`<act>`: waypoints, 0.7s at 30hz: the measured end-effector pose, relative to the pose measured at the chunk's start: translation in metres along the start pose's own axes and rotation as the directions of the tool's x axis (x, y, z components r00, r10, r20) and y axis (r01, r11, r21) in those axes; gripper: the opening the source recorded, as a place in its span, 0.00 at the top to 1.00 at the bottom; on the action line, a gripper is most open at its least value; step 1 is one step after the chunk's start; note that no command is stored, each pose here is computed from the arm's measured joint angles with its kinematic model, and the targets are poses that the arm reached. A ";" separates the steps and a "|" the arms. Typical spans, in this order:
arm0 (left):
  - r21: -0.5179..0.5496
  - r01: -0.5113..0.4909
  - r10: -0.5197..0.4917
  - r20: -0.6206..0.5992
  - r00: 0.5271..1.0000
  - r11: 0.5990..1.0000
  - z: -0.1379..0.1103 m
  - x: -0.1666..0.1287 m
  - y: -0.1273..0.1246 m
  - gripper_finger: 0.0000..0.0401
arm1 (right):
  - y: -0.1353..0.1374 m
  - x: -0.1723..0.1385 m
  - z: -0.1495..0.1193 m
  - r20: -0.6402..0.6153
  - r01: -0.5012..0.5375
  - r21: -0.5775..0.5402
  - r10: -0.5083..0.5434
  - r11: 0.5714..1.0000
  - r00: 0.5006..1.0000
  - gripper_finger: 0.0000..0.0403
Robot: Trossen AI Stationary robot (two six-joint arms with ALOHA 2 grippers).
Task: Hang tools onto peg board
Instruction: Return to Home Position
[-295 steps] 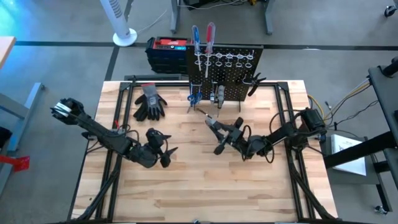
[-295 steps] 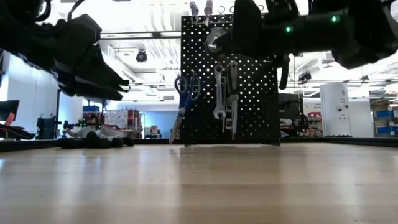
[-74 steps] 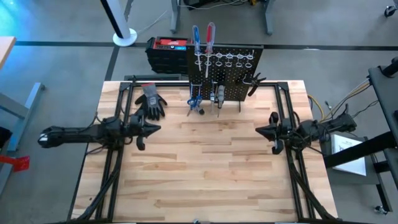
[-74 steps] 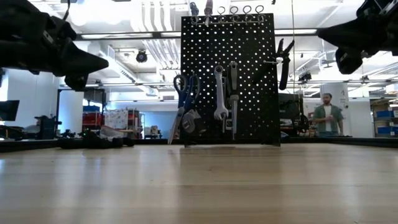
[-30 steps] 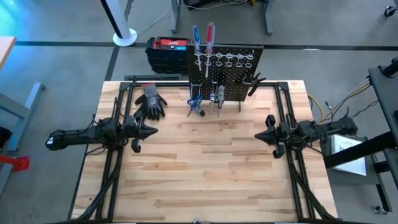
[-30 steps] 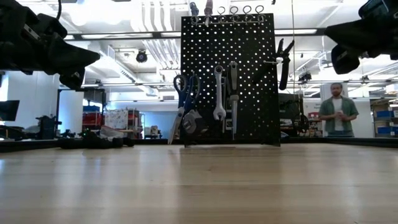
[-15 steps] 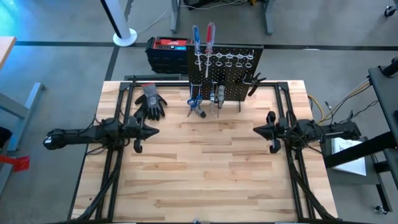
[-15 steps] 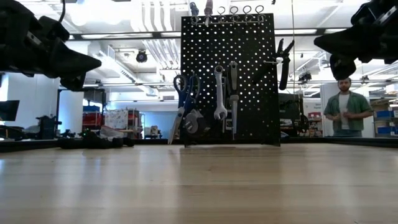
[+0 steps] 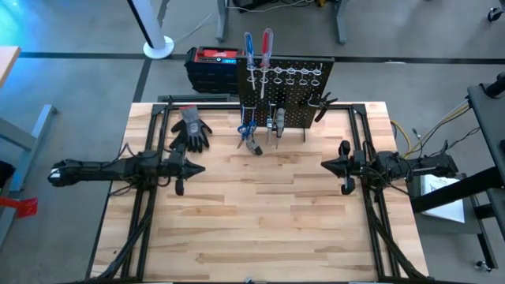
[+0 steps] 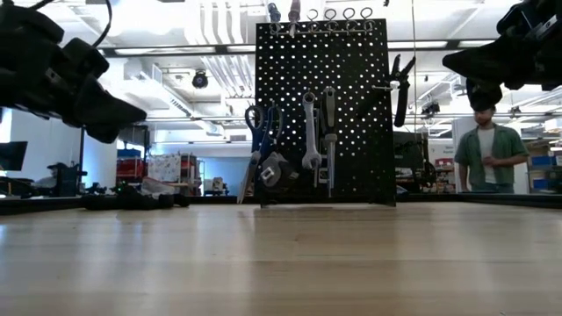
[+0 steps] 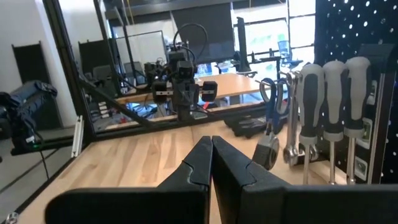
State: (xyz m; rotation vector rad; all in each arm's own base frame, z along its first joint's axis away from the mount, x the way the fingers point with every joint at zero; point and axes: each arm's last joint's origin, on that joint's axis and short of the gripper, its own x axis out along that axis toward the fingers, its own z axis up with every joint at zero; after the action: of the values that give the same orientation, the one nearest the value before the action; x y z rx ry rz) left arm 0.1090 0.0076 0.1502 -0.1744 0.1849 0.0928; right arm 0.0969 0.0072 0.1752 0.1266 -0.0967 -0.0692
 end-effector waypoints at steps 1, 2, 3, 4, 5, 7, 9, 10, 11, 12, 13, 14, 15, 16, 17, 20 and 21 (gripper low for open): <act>0.000 -0.001 0.001 -0.007 1.000 1.000 -0.001 0.000 0.000 1.00 | 0.000 0.000 0.000 0.000 0.000 -0.004 0.000 1.000 1.000 1.00; 0.000 -0.002 0.002 -0.012 1.000 1.000 -0.001 0.001 0.000 1.00 | 0.000 0.000 0.000 0.000 0.000 -0.007 0.000 1.000 1.000 1.00; 0.000 -0.003 0.003 -0.017 1.000 1.000 -0.001 0.001 0.000 1.00 | 0.000 0.000 0.000 0.000 0.000 -0.006 0.000 1.000 1.000 1.00; 0.000 -0.004 0.004 -0.023 1.000 1.000 -0.002 0.001 0.000 1.00 | 0.000 0.000 0.000 0.000 0.000 -0.003 0.000 1.000 1.000 1.00; 0.000 -0.005 0.005 -0.028 1.000 1.000 -0.002 0.002 0.000 1.00 | 0.000 0.000 0.000 0.000 0.000 0.001 0.000 1.000 1.000 1.00; 0.001 -0.007 0.007 -0.037 0.999 1.000 -0.003 0.002 0.000 1.00 | 0.000 0.000 0.000 0.000 0.000 0.000 0.000 1.000 1.000 1.00; 0.001 -0.010 0.010 -0.050 0.999 1.000 -0.003 0.003 0.001 1.00 | 0.000 0.000 0.000 0.000 0.000 -0.006 0.000 1.000 1.000 1.00; 0.001 -0.013 0.013 -0.055 0.998 1.000 -0.003 0.003 0.001 1.00 | 0.000 0.000 0.000 0.000 0.000 -0.006 0.000 1.000 1.000 1.00; 0.001 -0.017 0.017 -0.060 0.998 1.000 -0.002 0.003 0.001 1.00 | 0.000 0.000 0.000 0.000 0.000 -0.003 0.000 1.000 1.000 1.00; 0.001 -0.019 0.019 -0.062 0.998 1.000 -0.002 0.003 0.000 1.00 | 0.000 0.000 0.000 0.000 0.000 0.001 0.000 1.000 1.000 1.00; 0.001 -0.018 0.018 -0.060 0.998 1.000 0.000 0.003 0.000 1.00 | 0.000 0.000 0.000 0.000 0.000 0.002 0.000 1.000 1.000 1.00; 0.001 -0.018 0.018 -0.057 0.998 1.000 0.001 0.003 0.000 1.00 | 0.000 0.000 0.000 0.000 0.000 0.001 0.000 1.000 1.000 1.00; 0.001 -0.017 0.017 -0.054 0.998 1.000 0.002 0.004 0.000 1.00 | 0.000 0.000 0.000 0.000 0.000 -0.002 0.000 1.000 1.000 1.00; 0.001 -0.017 0.017 -0.055 0.998 1.000 0.002 0.004 0.000 1.00 | 0.000 0.000 0.000 0.000 0.000 -0.006 0.000 1.000 1.000 1.00; 0.001 -0.017 0.017 -0.058 0.998 1.000 0.002 0.004 0.000 1.00 | 0.000 0.000 0.000 0.000 0.000 -0.006 0.000 1.000 1.000 1.00; 0.001 -0.018 0.018 -0.063 0.998 1.000 0.001 0.004 0.000 1.00 | 0.000 0.000 0.000 0.000 0.000 0.003 0.000 1.000 1.000 1.00; 0.001 -0.018 0.018 -0.065 0.998 1.000 0.001 0.004 0.000 1.00 | 0.000 0.000 0.000 0.000 0.000 0.003 0.000 1.000 1.000 1.00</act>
State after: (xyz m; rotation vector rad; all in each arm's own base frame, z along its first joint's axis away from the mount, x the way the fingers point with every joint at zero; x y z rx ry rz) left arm 0.1134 0.0081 0.1505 -0.1750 0.2511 0.1052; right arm 0.0969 0.0073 0.1752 0.1297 -0.0964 -0.0685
